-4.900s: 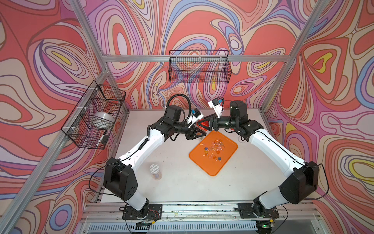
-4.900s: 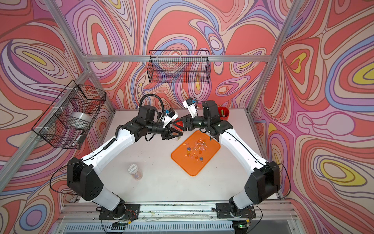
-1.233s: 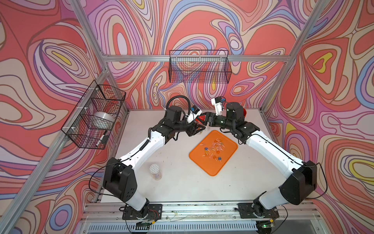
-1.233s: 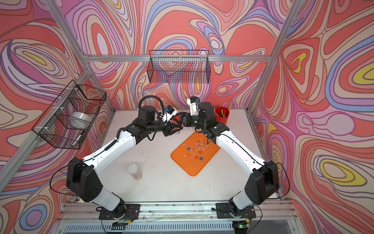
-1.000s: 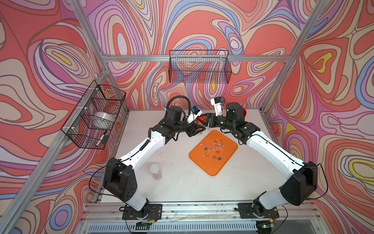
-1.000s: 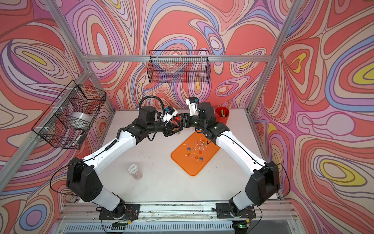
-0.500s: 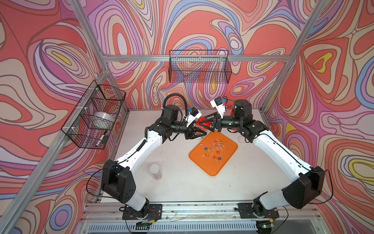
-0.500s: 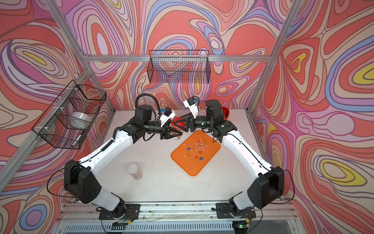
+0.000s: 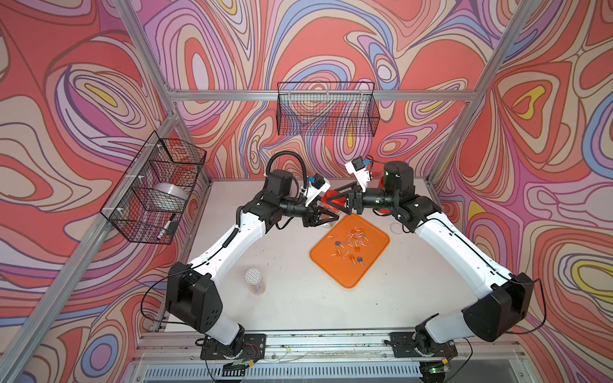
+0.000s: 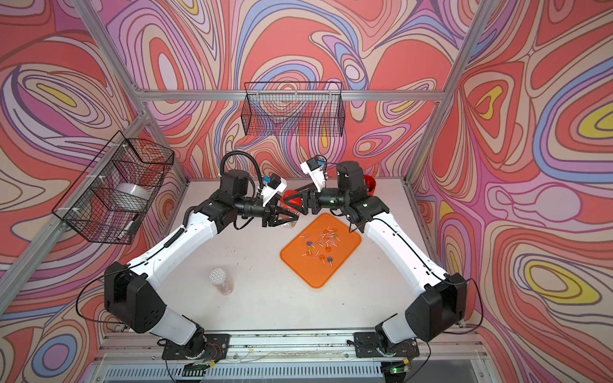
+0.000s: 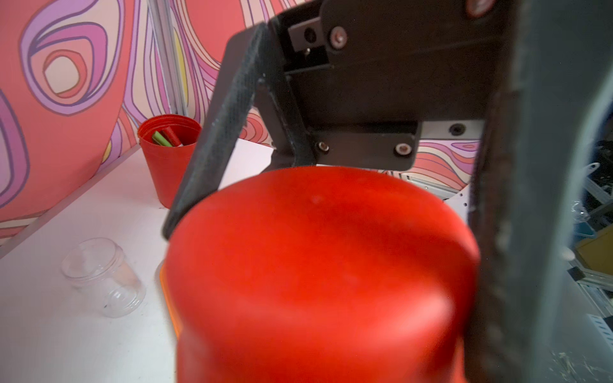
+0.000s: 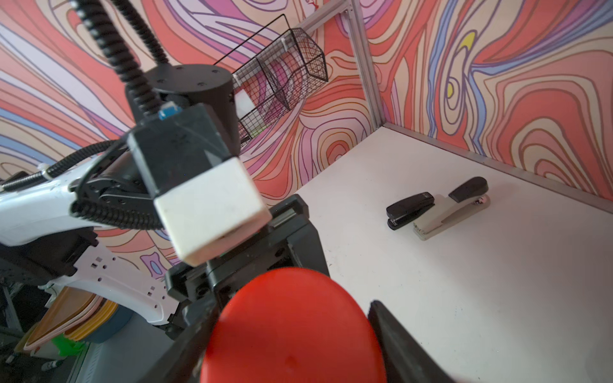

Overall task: Pour the candies out of the jar
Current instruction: Unscrew the lid from the jar.

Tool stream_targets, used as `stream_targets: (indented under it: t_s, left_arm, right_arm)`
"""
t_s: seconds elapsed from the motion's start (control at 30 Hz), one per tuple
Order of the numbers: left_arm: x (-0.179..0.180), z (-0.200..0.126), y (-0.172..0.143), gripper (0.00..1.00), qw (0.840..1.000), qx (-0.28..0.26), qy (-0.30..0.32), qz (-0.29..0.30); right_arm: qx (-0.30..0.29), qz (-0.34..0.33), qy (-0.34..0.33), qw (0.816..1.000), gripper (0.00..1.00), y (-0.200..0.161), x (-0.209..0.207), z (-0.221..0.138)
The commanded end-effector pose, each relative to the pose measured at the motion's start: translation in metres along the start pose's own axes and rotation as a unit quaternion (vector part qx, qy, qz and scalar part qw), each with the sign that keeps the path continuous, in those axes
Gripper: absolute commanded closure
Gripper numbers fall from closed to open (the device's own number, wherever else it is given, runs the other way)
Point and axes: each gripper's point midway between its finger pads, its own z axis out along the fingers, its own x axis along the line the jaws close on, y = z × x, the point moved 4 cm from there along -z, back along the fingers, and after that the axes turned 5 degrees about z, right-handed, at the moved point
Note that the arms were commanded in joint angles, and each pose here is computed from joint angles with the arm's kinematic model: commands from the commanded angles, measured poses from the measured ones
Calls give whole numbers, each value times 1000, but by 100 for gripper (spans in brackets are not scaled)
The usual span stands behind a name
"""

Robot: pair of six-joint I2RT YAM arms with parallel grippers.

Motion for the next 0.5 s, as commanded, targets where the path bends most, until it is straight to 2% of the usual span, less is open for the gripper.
stream_targets:
  t_s: [0.0,0.13,0.47]
  left_arm:
    - [5,-7,12,100,999,-6,30,32]
    - [9,-3,8,100,999,3,39,27]
    - [13,6,0,100,998,32,59,21]
  right_arm:
    - [-27,31,-62,997,23,15,-11,-5]
    - [-41,41,-101,993,20,17,-20,-8]
    - [-44,57,-112,991,18,13,-25,2]
